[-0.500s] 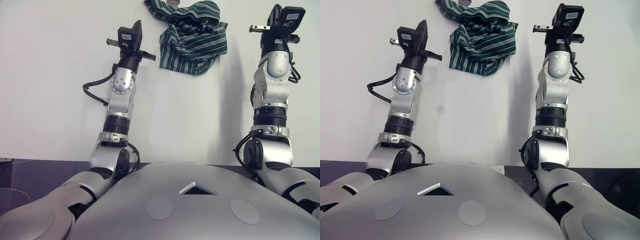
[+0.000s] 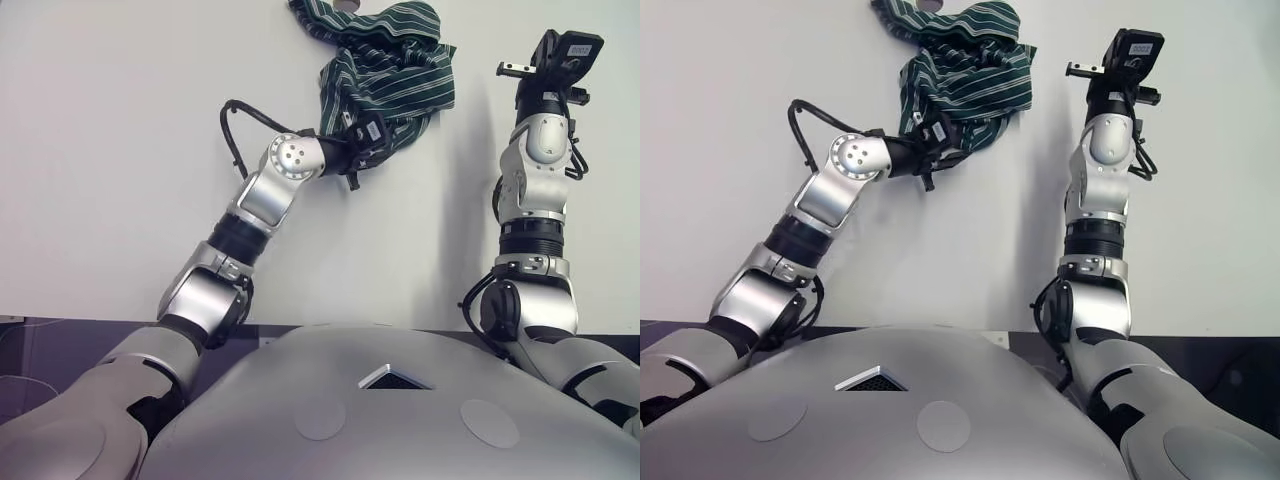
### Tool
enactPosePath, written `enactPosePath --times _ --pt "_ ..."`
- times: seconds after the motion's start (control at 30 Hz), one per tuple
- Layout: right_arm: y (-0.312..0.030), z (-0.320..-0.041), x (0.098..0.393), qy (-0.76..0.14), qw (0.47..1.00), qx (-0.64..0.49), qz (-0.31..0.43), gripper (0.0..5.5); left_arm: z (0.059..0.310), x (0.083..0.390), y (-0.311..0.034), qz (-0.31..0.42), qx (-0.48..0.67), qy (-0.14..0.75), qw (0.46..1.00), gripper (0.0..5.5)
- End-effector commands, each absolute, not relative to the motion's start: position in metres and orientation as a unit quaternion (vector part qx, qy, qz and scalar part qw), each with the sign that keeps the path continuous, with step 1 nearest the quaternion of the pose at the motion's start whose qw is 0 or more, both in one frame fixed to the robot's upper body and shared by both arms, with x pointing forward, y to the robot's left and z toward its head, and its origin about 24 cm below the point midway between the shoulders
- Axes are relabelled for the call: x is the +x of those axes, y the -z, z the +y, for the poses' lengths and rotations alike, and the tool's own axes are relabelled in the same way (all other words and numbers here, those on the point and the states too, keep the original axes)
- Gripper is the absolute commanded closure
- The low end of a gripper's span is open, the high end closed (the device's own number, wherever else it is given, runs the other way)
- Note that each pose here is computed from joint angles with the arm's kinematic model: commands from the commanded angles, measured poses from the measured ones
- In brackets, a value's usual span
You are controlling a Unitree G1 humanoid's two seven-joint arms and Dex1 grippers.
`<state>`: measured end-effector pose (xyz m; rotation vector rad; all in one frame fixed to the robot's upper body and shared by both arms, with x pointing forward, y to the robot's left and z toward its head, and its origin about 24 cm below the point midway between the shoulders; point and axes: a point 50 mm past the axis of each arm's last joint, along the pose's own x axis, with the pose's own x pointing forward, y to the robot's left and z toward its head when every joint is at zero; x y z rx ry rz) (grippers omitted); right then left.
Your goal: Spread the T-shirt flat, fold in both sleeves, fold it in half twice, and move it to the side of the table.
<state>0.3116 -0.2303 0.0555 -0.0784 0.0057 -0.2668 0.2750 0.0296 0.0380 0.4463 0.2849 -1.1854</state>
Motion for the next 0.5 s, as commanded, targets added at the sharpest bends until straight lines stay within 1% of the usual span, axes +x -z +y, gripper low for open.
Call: enactPosePath --times 0.03,0.1,0.23,0.37,0.43,0.5 --pt "-0.052 -0.23 0.314 0.144 0.989 -0.019 0.013 5.5 0.021 0.285 -0.03 0.181 0.259 0.541 0.779 4.06" --pt "-0.052 -0.231 0.314 0.147 0.989 -0.017 0.012 5.5 0.023 0.287 -0.021 0.217 0.282 0.516 0.779 4.06" --pt "-0.053 -0.232 0.314 0.149 0.989 -0.018 0.011 5.5 0.034 0.277 -0.011 0.26 0.264 0.521 0.769 4.77" --pt "-0.053 -0.234 0.311 0.151 0.988 -0.022 0.009 5.5 0.089 0.278 -0.017 0.277 0.209 0.493 0.797 5.43" --pt "-0.052 -0.238 0.309 0.157 0.987 -0.025 0.01 5.5 0.123 0.271 -0.027 0.278 0.184 0.495 0.803 5.49" --pt "-0.053 -0.238 0.309 0.156 0.987 -0.026 0.01 5.5 0.165 0.261 -0.031 0.296 0.189 0.479 0.804 5.49"
